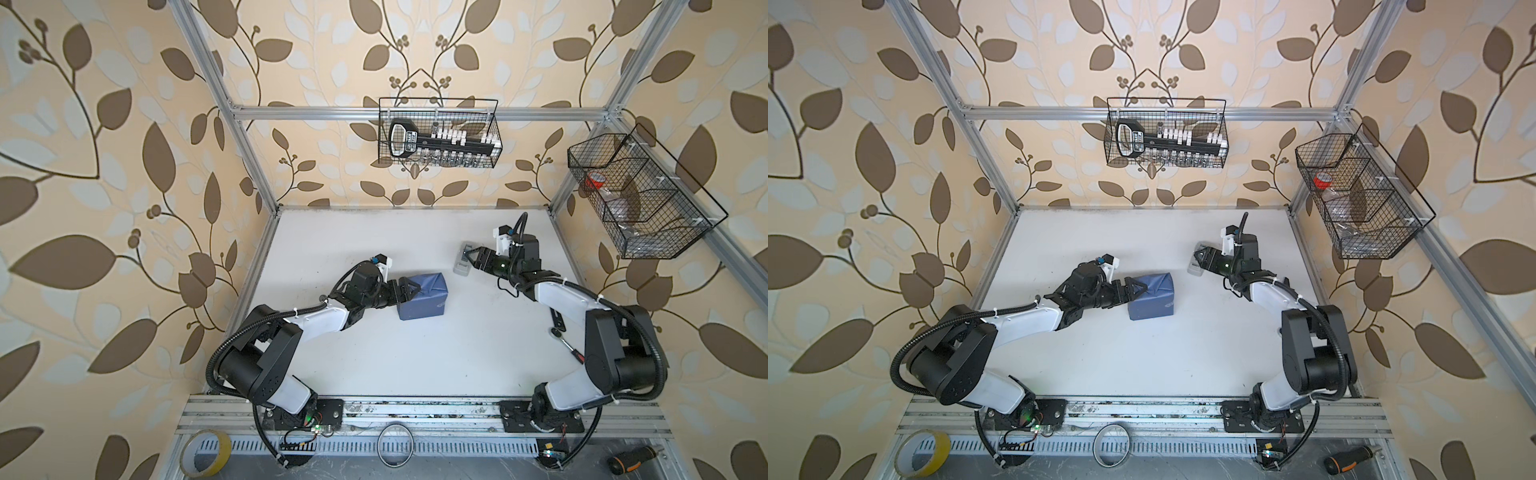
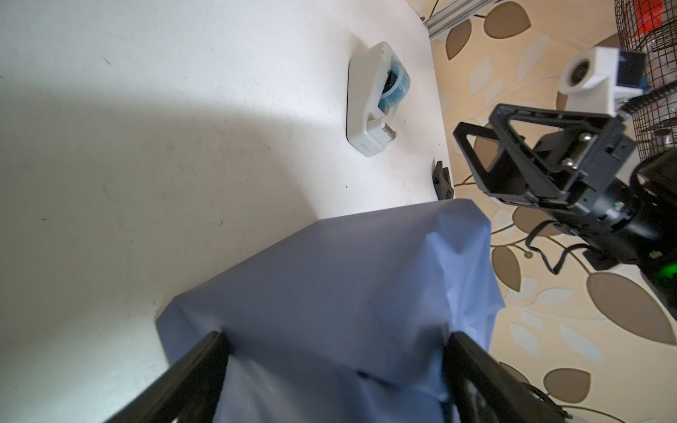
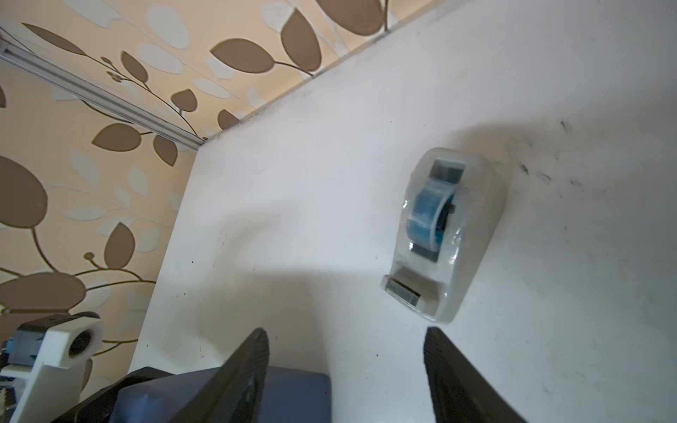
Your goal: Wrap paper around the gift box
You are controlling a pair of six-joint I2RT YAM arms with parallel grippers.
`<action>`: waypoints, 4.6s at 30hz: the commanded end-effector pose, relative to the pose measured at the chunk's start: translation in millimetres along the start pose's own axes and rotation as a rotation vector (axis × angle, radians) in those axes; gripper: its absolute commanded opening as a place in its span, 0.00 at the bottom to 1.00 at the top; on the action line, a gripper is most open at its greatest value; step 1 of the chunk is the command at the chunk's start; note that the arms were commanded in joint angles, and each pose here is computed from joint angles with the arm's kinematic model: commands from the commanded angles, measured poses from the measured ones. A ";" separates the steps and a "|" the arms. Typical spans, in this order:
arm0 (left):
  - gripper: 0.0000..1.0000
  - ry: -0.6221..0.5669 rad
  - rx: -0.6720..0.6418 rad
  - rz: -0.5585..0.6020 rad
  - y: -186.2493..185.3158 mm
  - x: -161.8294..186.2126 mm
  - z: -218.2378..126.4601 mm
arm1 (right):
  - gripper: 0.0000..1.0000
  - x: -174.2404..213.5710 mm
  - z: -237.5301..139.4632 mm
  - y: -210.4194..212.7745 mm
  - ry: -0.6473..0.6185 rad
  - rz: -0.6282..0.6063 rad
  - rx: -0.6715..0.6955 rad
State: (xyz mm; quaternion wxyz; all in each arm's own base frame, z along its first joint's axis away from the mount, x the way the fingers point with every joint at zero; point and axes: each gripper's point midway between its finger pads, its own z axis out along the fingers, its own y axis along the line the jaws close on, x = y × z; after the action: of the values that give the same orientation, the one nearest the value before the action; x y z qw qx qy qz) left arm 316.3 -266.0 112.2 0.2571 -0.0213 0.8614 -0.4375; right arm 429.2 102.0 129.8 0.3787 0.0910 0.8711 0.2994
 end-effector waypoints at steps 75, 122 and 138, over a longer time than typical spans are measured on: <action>0.91 0.127 -0.122 -0.084 41.2 35.3 5.9 | 0.09 25.2 84.4 -32.7 0.090 0.483 -0.248; 0.91 0.129 -0.141 -0.088 47.5 37.3 7.3 | 0.00 51.0 41.9 9.9 0.055 0.581 -0.435; 0.91 0.127 -0.142 -0.088 47.6 37.3 7.0 | 0.00 86.9 55.6 -30.5 0.086 0.548 -0.233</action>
State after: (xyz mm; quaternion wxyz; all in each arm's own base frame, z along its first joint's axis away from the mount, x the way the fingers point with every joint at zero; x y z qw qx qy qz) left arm 318.4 -268.7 110.5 0.2517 -0.0207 0.8581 -0.4471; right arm 425.6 131.7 46.9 0.2770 0.2713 0.7656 0.5133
